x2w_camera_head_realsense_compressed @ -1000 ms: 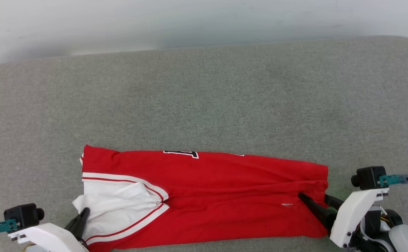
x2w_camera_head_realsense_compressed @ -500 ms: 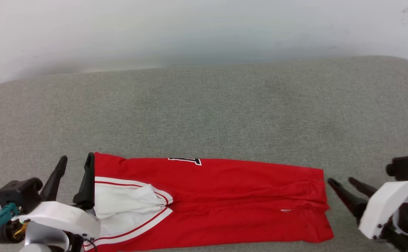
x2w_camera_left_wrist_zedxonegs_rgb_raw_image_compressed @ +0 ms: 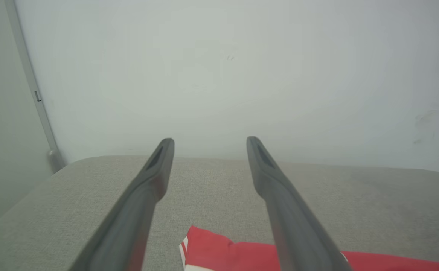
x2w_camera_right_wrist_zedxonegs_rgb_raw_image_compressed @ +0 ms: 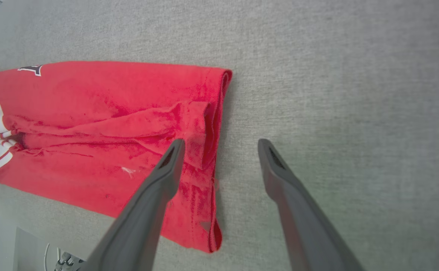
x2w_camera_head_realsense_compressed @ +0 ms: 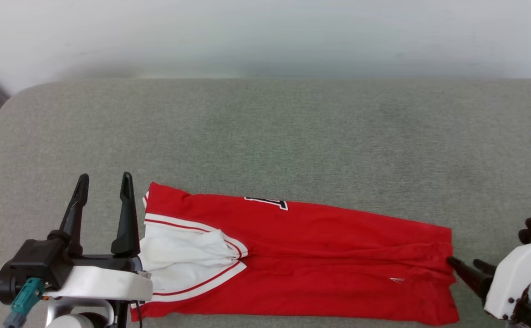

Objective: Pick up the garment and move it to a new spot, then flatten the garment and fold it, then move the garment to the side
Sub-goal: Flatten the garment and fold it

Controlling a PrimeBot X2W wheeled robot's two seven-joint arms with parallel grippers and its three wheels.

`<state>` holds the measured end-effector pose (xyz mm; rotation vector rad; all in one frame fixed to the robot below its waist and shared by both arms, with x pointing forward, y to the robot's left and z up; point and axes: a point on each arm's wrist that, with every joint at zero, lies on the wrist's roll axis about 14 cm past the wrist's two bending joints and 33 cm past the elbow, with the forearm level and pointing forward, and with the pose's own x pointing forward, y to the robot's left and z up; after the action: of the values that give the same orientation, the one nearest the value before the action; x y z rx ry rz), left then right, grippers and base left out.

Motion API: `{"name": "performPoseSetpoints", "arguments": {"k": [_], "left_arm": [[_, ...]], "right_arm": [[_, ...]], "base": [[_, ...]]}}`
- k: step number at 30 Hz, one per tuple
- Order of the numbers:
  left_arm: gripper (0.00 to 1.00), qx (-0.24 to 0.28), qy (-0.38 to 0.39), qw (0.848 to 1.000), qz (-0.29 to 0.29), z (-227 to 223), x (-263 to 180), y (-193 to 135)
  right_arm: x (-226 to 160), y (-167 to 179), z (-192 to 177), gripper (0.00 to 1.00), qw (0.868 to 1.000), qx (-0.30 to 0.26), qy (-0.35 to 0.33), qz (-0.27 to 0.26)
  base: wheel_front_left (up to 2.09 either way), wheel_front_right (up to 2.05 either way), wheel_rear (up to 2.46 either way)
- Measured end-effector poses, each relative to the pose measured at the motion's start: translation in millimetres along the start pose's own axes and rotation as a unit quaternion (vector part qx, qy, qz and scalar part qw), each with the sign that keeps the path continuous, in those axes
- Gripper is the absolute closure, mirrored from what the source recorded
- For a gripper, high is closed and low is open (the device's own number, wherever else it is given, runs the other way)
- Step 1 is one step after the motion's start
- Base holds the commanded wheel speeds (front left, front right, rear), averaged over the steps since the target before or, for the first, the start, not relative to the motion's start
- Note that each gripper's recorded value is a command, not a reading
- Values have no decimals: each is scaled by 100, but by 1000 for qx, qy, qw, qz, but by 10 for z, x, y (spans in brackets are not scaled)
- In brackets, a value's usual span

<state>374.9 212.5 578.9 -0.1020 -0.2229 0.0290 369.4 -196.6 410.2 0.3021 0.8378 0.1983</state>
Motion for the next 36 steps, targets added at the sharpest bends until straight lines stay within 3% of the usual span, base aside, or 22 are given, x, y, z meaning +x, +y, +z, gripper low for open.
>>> {"name": "performPoseSetpoints", "arguments": {"k": [11,13,14,27,36], "left_arm": [[0,6,21,1000,3,-154,-17,-28],[0,4,25,1000,-3,-183,-14,-58],[0,3,30,1000,-5,-209,-18,-72],[0,10,24,999,-23,-158,-18,-135],[0,16,28,999,-33,-174,-31,-225]], "right_arm": [[407,318,-329,0,996,40,71,45],[434,335,-332,85,995,44,75,48],[440,350,-343,100,995,44,77,51],[257,480,-116,100,997,4,33,64],[-72,-7,54,100,1000,20,-11,5]], "base": [[0,0,0],[0,0,0],[0,0,0],[0,0,0],[0,0,0]]}}
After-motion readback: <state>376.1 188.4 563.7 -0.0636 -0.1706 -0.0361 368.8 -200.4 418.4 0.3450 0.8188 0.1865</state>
